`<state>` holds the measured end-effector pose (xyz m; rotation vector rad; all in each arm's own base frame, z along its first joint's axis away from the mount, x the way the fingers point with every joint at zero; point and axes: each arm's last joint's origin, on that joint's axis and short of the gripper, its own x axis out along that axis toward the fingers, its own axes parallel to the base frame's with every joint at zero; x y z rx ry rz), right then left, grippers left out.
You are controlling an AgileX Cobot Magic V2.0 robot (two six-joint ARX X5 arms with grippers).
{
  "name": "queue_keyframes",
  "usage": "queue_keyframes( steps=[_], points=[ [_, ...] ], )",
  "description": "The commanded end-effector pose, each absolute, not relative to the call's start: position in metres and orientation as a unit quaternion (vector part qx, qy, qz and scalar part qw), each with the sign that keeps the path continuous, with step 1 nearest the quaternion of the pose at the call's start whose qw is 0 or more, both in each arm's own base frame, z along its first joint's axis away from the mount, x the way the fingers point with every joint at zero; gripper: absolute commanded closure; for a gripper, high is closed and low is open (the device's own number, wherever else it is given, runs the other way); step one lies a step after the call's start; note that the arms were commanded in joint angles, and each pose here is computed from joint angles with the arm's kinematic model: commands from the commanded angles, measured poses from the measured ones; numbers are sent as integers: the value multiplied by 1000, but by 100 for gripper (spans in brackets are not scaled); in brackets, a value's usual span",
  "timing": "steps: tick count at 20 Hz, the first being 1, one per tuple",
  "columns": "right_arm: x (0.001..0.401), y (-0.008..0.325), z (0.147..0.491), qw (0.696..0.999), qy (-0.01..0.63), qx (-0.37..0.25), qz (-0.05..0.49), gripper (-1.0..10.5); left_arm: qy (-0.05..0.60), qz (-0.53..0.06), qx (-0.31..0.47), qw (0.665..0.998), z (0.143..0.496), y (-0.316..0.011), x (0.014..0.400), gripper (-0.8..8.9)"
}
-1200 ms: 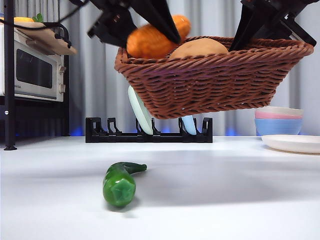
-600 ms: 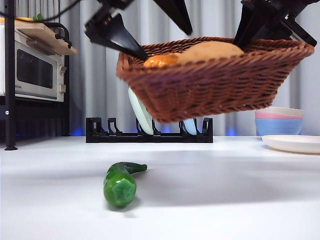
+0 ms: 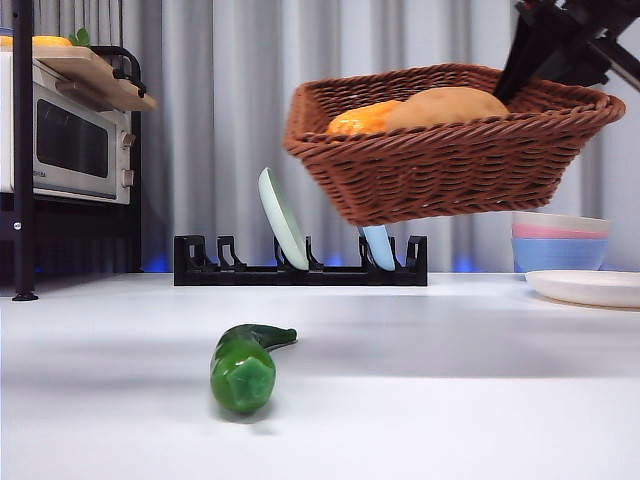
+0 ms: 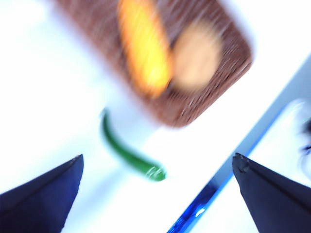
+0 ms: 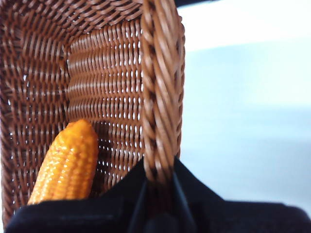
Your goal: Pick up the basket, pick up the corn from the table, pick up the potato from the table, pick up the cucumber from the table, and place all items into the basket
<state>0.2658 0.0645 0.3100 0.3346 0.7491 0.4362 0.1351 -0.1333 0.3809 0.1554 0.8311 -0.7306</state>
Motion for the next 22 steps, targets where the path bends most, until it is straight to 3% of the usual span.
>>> queue_keyframes(
  steps=[1, 8, 13, 15, 19, 20, 22],
  points=[
    [269, 54, 313, 900, 347, 177, 195, 963, 432, -324, 65, 839, 354, -139, 139, 282],
    [272, 32, 314, 900, 342, 199, 182, 963, 497, -274, 29, 823, 257, -159, 159, 284],
    [272, 32, 314, 900, 342, 200, 183, 963, 522, -249, 45, 814, 212, -187, 192, 295],
    [271, 32, 314, 896, 343, 204, 195, 963, 540, -235, 50, 807, 193, -192, 203, 351],
    [271, 33, 314, 893, 345, 209, 202, 963, 548, -229, 52, 803, 175, -198, 212, 352],
    [271, 33, 314, 893, 345, 209, 202, 963, 546, -230, 52, 804, 175, -199, 212, 364],
    [271, 33, 314, 893, 344, 209, 202, 963, 543, -234, 54, 805, 175, -199, 212, 533]
  ],
)
